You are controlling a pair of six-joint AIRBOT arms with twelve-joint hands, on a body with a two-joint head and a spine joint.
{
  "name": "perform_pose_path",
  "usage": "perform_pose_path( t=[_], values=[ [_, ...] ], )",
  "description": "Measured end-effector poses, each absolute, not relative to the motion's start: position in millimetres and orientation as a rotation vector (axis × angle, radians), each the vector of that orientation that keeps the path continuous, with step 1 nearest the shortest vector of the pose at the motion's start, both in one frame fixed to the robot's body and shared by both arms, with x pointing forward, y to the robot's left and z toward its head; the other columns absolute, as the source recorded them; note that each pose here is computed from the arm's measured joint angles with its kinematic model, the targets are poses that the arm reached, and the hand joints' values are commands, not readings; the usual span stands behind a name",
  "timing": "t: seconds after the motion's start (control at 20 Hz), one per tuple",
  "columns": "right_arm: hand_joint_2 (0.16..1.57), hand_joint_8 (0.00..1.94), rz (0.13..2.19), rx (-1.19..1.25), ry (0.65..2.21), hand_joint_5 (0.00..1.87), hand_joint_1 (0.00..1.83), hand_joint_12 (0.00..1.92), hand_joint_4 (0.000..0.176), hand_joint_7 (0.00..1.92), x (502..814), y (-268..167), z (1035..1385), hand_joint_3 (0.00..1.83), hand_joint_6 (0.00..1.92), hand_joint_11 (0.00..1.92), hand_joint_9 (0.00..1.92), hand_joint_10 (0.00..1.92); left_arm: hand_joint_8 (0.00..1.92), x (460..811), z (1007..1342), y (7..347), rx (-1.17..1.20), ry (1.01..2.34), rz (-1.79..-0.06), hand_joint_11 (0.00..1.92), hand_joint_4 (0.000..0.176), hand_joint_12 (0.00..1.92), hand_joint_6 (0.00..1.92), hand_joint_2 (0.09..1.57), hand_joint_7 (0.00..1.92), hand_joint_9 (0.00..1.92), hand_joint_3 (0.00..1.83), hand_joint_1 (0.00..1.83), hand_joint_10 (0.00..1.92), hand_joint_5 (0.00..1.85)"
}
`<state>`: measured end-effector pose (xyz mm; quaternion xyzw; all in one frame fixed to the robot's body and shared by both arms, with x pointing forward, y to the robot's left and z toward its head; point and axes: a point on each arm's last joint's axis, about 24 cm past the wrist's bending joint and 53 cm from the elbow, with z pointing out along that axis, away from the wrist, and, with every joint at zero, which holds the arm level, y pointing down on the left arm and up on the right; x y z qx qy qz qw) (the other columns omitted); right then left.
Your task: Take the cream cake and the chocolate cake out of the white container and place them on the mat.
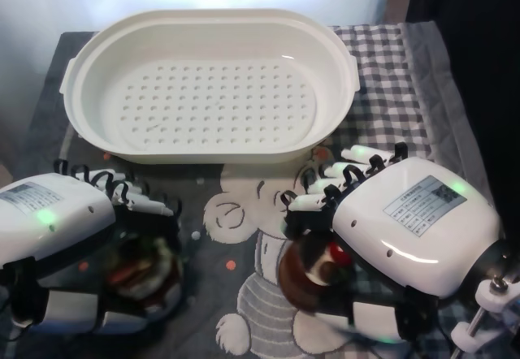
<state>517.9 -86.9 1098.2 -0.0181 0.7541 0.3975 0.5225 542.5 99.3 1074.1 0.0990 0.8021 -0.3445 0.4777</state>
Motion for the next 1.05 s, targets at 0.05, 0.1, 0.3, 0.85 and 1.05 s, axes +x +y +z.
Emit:
perform_pose_path(
  t=[0.05,0.1,0.3,0.85,1.05],
  values=[
    [0.92,0.82,0.952,-0.045,1.806,0.55,0.8,1.61,0.0,0.4,518,-87,1098,0.0,0.37,0.02,0.3,1.02,0.23,542,1074,100,0.239,1.958,-0.841,0.04,0.0,1.64,0.16,0.96,0.39,0.13,0.0,0.68,1.01,0.46],
    [0.91,0.68,0.952,-0.044,1.806,0.52,0.78,1.55,0.0,0.37,518,-87,1098,0.0,0.3,0.0,0.27,0.91,0.15,543,1073,101,0.23,1.963,-0.839,0.01,0.0,1.63,0.11,0.95,0.35,0.09,0.0,0.63,0.94,0.42],
    [0.82,0.44,0.927,-0.043,1.793,0.48,0.6,1.56,0.0,0.42,523,-95,1104,0.0,0.09,0.02,0.28,0.86,0.03,543,1079,117,0.185,1.946,-0.818,0.0,0.013,1.6,0.0,0.85,0.33,0.02,0.0,0.39,1.0,0.31],
    [0.84,0.74,0.964,0.211,1.358,0.21,0.9,1.49,0.0,0.37,578,-184,1202,0.01,0.82,0.01,0.29,0.91,0.09,597,1196,187,-0.19,1.446,-1.056,0.36,0.006,1.18,0.01,1.11,0.7,0.58,0.0,0.57,0.5,0.62],
    [0.9,0.83,0.955,0.208,1.137,0.02,0.41,1.61,0.0,0.3,571,-212,1253,0.04,0.98,0.01,0.3,0.94,0.04,595,1249,202,-0.176,1.216,-1.088,0.52,0.0,1.0,0.0,1.16,0.76,0.74,0.0,0.5,0.33,0.6]
  ],
)
